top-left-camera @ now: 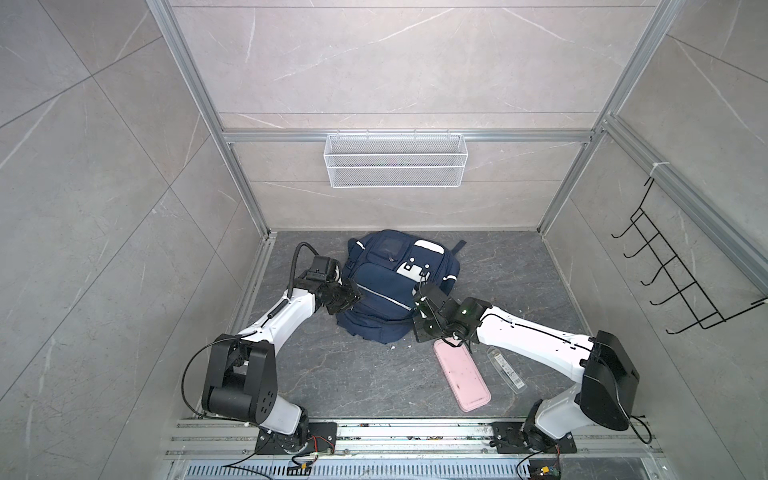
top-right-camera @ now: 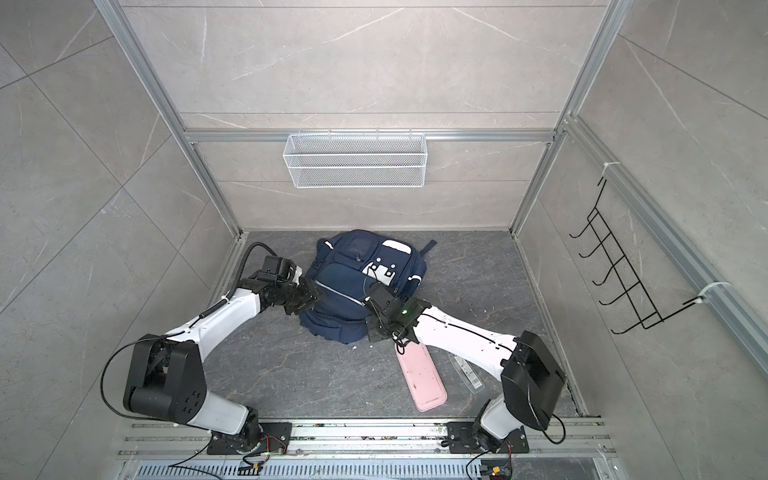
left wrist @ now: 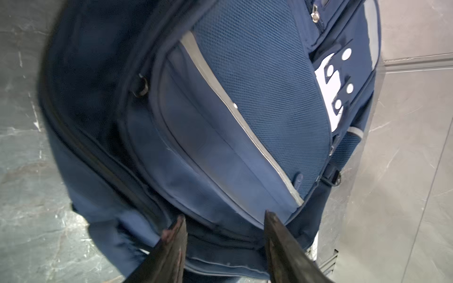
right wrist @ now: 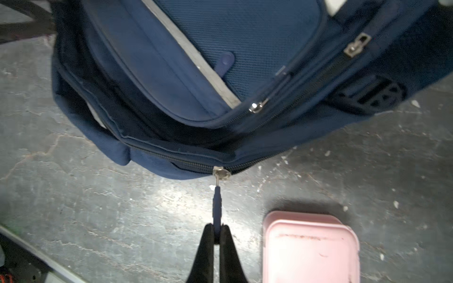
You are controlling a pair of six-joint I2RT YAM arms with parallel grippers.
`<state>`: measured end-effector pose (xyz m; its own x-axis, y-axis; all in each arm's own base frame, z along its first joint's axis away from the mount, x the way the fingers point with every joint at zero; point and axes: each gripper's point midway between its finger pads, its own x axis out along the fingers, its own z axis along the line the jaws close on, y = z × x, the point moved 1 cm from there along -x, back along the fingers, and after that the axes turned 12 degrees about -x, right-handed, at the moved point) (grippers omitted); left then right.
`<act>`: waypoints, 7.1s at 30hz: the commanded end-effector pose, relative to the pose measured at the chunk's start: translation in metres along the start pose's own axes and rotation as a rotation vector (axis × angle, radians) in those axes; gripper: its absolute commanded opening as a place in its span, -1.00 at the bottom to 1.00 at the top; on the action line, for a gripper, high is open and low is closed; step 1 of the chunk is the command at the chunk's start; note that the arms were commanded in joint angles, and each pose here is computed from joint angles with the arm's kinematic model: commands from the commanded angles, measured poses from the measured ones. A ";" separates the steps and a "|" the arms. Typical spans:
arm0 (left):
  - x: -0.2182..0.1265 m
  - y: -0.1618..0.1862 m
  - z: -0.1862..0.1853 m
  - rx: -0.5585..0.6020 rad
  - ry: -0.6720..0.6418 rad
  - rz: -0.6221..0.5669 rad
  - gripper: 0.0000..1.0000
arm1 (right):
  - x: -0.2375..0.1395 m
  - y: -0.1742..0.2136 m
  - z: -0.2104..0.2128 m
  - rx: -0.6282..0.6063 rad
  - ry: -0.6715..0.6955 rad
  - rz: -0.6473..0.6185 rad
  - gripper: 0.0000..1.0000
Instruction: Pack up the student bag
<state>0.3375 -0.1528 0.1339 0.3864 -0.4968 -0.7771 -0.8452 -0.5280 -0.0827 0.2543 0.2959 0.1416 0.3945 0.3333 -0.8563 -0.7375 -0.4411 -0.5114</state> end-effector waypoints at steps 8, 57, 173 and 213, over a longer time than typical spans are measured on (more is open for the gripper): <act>-0.038 0.049 0.002 -0.030 0.072 0.027 0.10 | 0.009 -0.028 0.045 -0.070 -0.080 -0.030 -1.00; -0.045 0.027 0.040 -0.074 0.007 -0.089 -1.00 | 0.009 0.030 -0.075 0.130 0.077 0.048 -1.00; 0.017 0.087 0.085 0.089 -0.257 0.000 -0.87 | 0.079 -0.030 -0.075 0.145 -0.186 0.078 -0.29; 0.019 0.080 0.095 0.056 -0.246 -0.003 -0.87 | 0.089 -0.015 -0.063 0.178 -0.259 0.098 -0.88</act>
<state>0.2498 -0.1456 0.0630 0.3257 -0.3325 -0.8851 -0.8555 -0.5022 -0.1261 0.3521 0.2865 0.0682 0.2151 0.5293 -0.8207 -0.8579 -0.2992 -0.4178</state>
